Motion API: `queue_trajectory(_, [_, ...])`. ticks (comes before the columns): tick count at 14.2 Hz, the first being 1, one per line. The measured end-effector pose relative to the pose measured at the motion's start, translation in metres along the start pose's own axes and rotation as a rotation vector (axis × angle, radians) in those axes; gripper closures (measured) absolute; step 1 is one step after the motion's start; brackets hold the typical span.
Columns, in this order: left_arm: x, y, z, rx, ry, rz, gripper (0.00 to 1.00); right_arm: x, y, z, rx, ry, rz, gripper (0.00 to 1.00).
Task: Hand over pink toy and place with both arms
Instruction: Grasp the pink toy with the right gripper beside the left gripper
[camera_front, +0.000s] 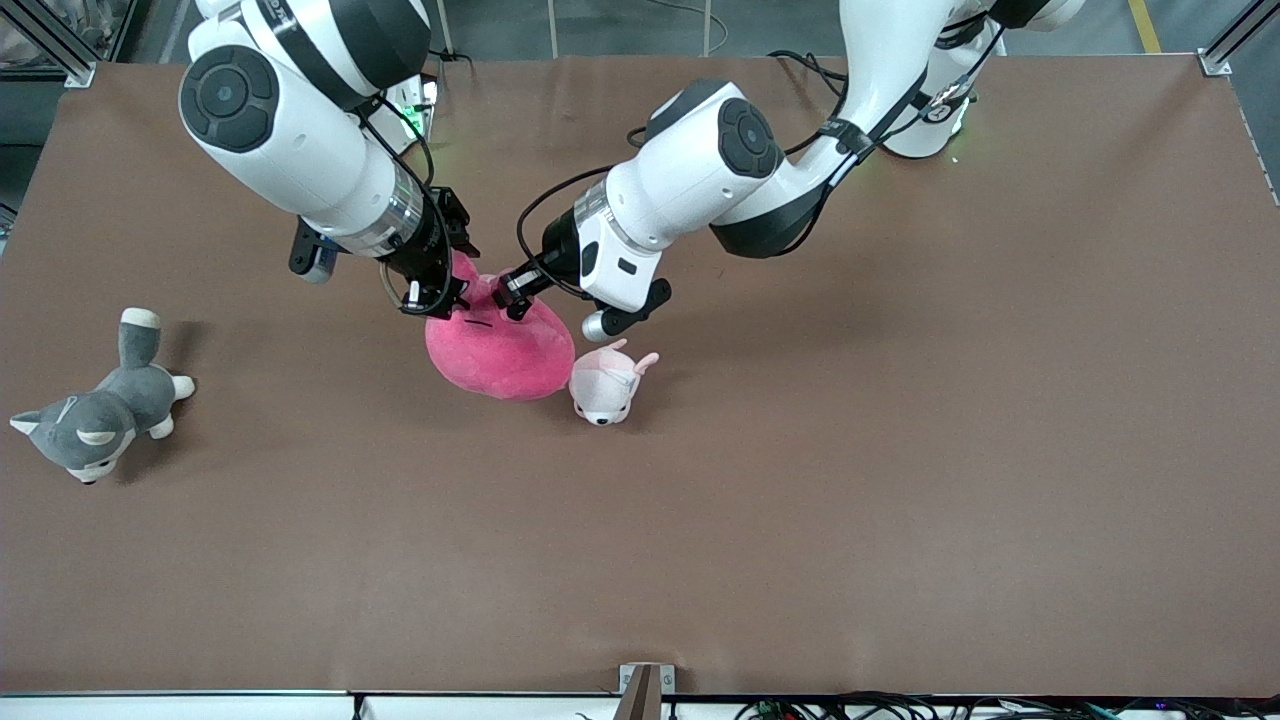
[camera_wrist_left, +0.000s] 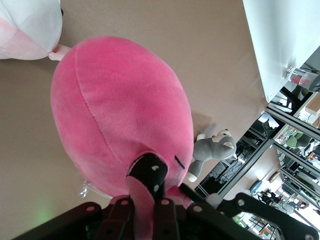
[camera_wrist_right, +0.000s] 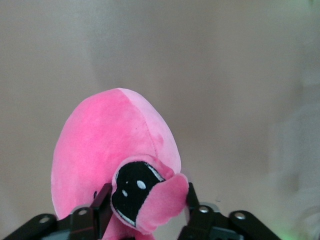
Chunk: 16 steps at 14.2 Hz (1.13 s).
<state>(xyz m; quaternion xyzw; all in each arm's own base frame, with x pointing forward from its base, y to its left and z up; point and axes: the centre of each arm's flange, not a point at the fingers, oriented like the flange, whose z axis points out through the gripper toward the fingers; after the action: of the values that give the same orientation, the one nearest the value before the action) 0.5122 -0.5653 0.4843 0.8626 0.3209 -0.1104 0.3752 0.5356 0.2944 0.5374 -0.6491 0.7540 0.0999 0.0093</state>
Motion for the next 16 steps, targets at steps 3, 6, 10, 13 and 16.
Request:
queue_trajectory(3, [-0.0001,0.0000,0.0001,0.000,0.000,0.000,0.88,-0.0001,0.0002,0.0001,-0.001,0.001,-0.001,0.59])
queue_trajectory(6, [-0.0003,-0.0001,0.0002,0.000,0.000,0.000,0.88,0.0003,0.0001,0.0002,-0.002,0.001,0.000,0.86])
queue_trajectory(10, [-0.0004,-0.0001,0.0002,0.000,0.000,0.000,0.88,0.0010,-0.0003,-0.0004,-0.001,0.001,-0.018,0.86])
queue_trajectory(13, [-0.0004,0.0000,0.0002,0.000,0.000,0.000,0.83,0.0024,-0.0012,-0.0010,0.000,0.001,-0.024,0.86])
queue_trajectory(16, [-0.0006,0.0012,-0.0016,-0.003,0.000,-0.004,0.56,0.0031,-0.0016,-0.0012,0.000,0.001,-0.035,0.86])
